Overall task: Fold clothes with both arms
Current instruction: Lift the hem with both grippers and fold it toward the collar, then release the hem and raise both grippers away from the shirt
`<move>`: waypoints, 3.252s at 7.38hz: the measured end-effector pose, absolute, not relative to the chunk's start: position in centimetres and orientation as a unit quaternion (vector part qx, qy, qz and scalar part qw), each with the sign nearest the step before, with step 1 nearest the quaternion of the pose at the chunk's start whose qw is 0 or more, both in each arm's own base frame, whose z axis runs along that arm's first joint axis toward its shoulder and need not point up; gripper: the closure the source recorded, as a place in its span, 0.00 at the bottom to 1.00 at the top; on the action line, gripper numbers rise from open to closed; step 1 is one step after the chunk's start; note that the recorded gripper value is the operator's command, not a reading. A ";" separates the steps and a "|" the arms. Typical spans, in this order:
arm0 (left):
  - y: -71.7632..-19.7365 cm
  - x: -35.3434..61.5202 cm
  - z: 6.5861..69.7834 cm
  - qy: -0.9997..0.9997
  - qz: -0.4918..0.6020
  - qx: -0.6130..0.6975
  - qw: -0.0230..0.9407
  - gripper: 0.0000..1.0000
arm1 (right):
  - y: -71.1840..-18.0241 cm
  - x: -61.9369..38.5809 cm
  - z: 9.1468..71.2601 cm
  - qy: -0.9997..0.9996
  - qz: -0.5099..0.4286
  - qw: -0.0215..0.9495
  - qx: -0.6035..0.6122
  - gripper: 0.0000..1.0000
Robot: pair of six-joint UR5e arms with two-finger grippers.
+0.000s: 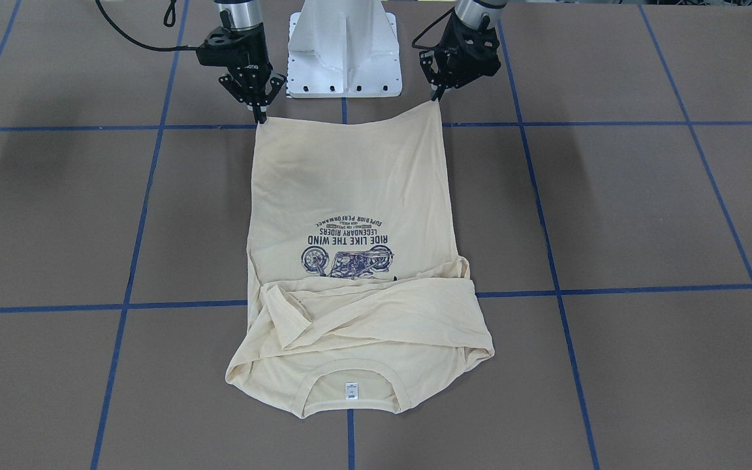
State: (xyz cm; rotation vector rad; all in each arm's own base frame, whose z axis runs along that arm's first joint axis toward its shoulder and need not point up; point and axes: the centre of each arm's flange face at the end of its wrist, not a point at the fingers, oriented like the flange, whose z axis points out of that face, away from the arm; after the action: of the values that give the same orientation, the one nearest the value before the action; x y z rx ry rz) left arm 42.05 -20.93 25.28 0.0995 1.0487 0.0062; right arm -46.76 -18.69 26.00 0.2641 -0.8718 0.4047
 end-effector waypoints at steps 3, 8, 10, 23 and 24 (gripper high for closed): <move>-18.0 33.4 18.2 0.542 0.032 0.022 0.840 1.00 | -14.8 -35.3 18.1 -0.450 0.146 0.879 0.057 1.00; -27.8 40.1 19.2 0.461 0.002 0.065 0.885 1.00 | -23.1 -40.8 16.4 -0.406 0.173 0.889 0.122 1.00; -35.1 40.4 20.8 0.416 -0.011 0.118 0.901 1.00 | -31.2 -43.9 18.0 -0.406 0.190 0.882 0.146 1.00; -48.4 48.8 33.0 0.340 -0.007 0.170 0.925 0.36 | -50.4 -51.7 26.9 -0.372 0.229 0.883 0.172 0.35; -48.6 48.6 33.0 0.339 -0.005 0.173 0.925 0.00 | -50.8 -52.0 26.9 -0.369 0.231 0.884 0.172 0.01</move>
State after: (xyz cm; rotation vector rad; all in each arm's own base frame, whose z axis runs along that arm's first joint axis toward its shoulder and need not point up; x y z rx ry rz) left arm 48.62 -48.63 33.01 0.3545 0.6956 -0.0111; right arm -52.03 -50.80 26.93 0.3571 -0.7687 0.4811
